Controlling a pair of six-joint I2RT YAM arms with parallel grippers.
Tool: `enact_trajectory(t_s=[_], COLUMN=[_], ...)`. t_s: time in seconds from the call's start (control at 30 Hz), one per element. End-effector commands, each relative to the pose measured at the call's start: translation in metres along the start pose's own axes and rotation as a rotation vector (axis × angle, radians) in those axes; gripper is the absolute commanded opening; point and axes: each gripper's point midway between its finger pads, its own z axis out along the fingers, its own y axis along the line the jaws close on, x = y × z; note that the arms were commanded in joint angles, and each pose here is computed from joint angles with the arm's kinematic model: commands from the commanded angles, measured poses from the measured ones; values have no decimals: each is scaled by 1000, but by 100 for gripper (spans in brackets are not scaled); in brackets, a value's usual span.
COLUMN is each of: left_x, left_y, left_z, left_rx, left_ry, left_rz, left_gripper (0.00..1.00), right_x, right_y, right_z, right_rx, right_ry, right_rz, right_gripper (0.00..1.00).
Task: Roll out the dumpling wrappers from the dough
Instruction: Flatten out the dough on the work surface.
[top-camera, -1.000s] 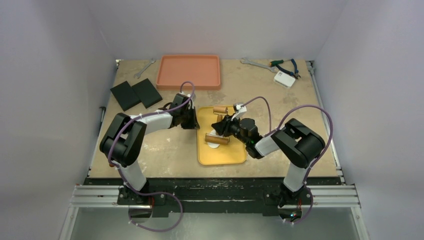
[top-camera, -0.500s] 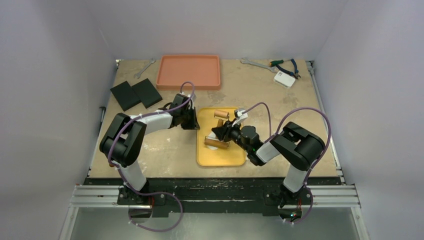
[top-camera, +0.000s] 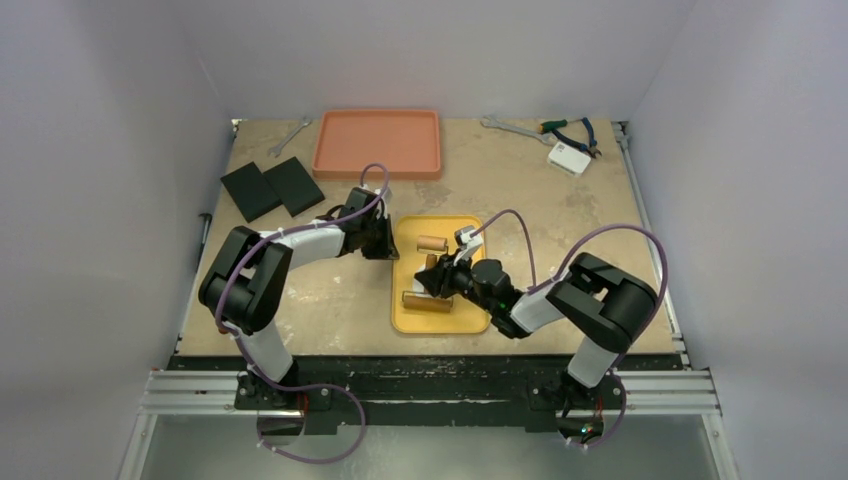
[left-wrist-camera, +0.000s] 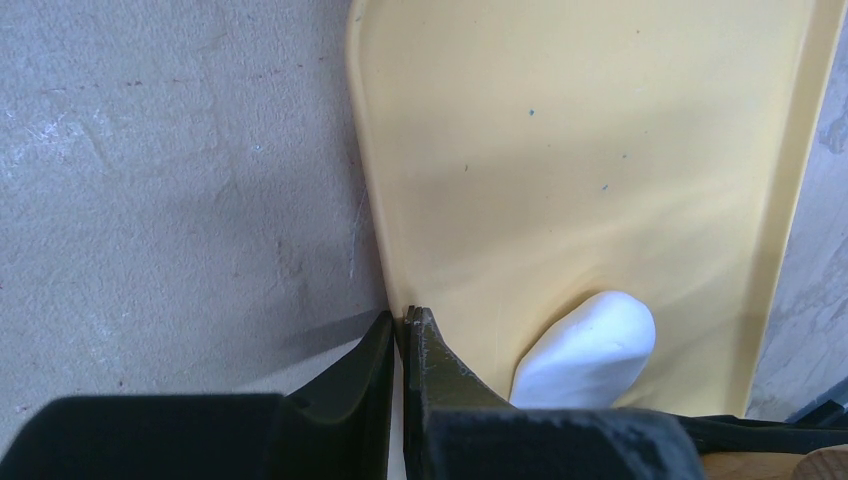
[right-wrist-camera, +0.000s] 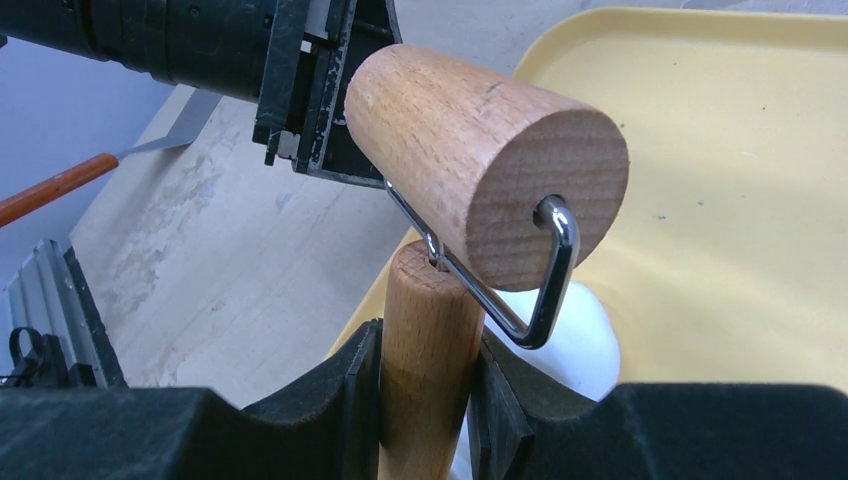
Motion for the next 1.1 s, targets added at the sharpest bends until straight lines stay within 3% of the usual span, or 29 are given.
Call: enact_trajectory(t_s=[0.0, 0.17, 0.37, 0.6, 0.87, 1.07], left_x=[-20, -20, -20, -19, -17, -17], left_y=[-2, -2, -2, -2, -2, -2], left_z=[-12, -12, -12, -12, -11, -11], left_rx=[6, 6, 6, 9, 11, 11], left_ry=[-67, -67, -66, -68, -63, -61], left_rz=[28, 27, 27, 26, 19, 20], left_gripper=[0, 0, 0, 0, 0, 0], right_x=[81, 58, -30, -110, -115, -89], right_y=[-58, -39, 22, 21, -1, -9], right_z=[-36, -30, -28, -26, 0, 19], right_rx=[188, 135, -14, 62, 176, 187], right_ry=[304, 272, 89, -127, -212, -171], right_rz=[-107, -136, -159, -126, 7, 33], right_gripper=[0, 0, 0, 0, 0, 0])
